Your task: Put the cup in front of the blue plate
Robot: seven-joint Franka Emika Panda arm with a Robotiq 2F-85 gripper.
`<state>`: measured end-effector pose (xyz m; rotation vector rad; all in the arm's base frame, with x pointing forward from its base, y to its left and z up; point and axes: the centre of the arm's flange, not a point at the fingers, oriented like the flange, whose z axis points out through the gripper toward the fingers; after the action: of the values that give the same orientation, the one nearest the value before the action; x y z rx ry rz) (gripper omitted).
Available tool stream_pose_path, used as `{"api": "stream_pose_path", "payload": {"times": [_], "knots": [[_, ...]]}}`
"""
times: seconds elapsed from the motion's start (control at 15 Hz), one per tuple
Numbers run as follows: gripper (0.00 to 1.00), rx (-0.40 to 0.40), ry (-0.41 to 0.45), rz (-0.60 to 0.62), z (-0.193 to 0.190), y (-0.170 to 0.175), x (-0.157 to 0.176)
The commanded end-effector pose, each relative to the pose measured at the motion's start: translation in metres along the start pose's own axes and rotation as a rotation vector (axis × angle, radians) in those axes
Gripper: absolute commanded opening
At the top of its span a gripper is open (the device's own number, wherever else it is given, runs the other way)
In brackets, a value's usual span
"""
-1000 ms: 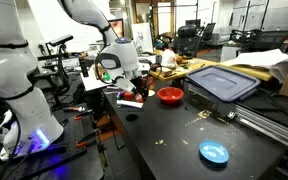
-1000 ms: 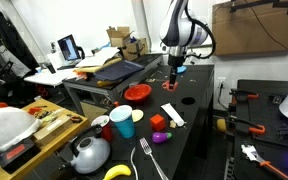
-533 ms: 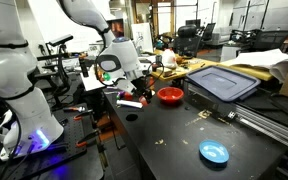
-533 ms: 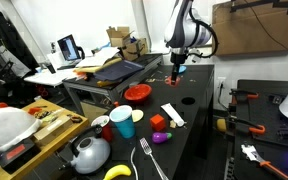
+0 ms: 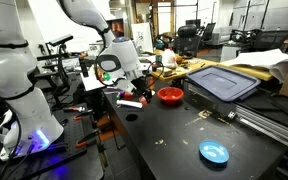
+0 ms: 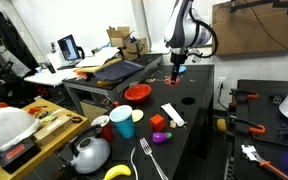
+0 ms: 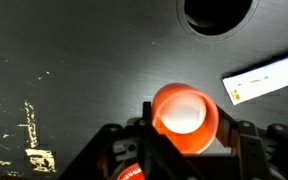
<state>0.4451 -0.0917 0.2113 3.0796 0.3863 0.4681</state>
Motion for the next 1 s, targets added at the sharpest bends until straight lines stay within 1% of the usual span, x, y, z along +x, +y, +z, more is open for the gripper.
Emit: {"api": "stream_pose_path", "payload": {"times": [0.0,0.13,0.27,0.4,0.6,0.93], "knots": [[0.32,0.000,0.000,0.000,0.000,0.000,0.000],[0.32,-0.015,-0.010,0.021,0.009,0.007,0.004],[0.32,-0.027,-0.016,0.054,0.015,0.021,0.004],[0.32,-0.051,-0.028,0.107,0.023,0.047,0.003],[0.32,-0.105,-0.049,0.208,0.033,0.102,-0.004],[0.32,-0.217,-0.100,0.370,0.052,0.193,-0.023]]}}
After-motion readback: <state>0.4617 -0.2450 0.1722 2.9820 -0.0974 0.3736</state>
